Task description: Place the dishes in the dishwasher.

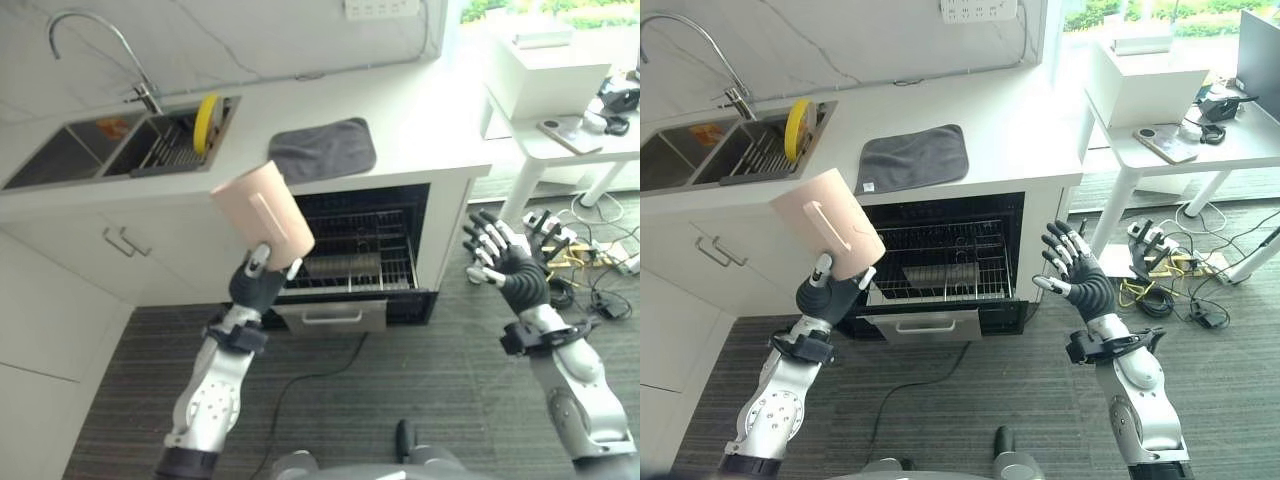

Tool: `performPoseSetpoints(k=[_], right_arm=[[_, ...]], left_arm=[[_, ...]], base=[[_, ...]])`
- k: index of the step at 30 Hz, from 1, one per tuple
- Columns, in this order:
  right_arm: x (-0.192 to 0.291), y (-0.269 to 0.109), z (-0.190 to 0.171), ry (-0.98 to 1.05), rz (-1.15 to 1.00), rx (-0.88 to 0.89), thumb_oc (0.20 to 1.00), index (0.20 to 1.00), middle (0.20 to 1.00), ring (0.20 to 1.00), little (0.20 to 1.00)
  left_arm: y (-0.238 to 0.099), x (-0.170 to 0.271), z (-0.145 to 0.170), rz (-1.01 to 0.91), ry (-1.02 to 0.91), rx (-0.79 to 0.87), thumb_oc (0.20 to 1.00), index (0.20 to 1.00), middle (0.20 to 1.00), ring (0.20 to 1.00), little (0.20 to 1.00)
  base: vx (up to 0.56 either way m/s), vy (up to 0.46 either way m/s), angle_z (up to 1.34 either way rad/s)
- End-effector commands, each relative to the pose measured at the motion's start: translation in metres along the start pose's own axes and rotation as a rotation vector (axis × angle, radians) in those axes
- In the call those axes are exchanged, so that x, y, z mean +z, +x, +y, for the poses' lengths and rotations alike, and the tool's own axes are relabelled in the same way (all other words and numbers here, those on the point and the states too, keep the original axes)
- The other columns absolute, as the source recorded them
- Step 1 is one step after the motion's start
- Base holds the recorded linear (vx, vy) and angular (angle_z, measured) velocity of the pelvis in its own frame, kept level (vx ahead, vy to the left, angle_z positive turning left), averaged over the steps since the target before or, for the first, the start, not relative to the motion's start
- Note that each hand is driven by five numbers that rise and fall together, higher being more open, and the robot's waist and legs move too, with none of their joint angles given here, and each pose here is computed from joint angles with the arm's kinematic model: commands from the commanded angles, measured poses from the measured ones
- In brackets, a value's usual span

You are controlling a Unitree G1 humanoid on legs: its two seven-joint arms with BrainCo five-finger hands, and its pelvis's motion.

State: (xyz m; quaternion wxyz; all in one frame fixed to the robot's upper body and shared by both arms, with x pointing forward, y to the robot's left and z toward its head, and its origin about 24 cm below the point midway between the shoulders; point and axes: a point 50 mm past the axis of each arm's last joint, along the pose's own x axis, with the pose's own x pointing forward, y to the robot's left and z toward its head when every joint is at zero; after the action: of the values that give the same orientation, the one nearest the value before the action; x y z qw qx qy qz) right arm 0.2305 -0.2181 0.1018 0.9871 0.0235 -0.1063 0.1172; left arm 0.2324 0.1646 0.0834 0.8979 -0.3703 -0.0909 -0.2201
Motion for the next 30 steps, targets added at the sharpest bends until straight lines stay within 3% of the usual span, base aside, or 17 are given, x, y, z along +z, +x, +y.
performPoseSetpoints(k=[1,10,15,30], right_arm=[[0.031,0.005,0.006,-0.060,-0.139,0.093,1.000,1.000,1.000,1.000,1.000],[0.028,0.009,0.014,0.015,-0.153,0.049,1.000,1.000,1.000,1.000,1.000],[0.022,0.008,0.022,0.024,-0.139,0.064,1.000,1.000,1.000,1.000,1.000],[0.027,0.014,0.024,0.028,-0.112,0.152,1.000,1.000,1.000,1.000,1.000]], left_arm=[[0.007,0.030,-0.014,-0.136,0.053,-0.115,0.200,0.200,0.200,0.200,0.200],[0.025,0.035,-0.018,-0.089,0.245,-0.112,0.200,0.200,0.200,0.200,0.200],[0.023,0.035,-0.016,-0.062,0.293,-0.111,0.200,0.200,0.200,0.200,0.200],[0.016,0.034,-0.016,-0.041,0.307,-0.081,0.200,0.200,0.200,0.200,0.200]], base=[[0.12,0.420,0.15],[0.13,0.417,-0.02],[0.09,0.131,0.05],[0.18,-0.332,-0.12]])
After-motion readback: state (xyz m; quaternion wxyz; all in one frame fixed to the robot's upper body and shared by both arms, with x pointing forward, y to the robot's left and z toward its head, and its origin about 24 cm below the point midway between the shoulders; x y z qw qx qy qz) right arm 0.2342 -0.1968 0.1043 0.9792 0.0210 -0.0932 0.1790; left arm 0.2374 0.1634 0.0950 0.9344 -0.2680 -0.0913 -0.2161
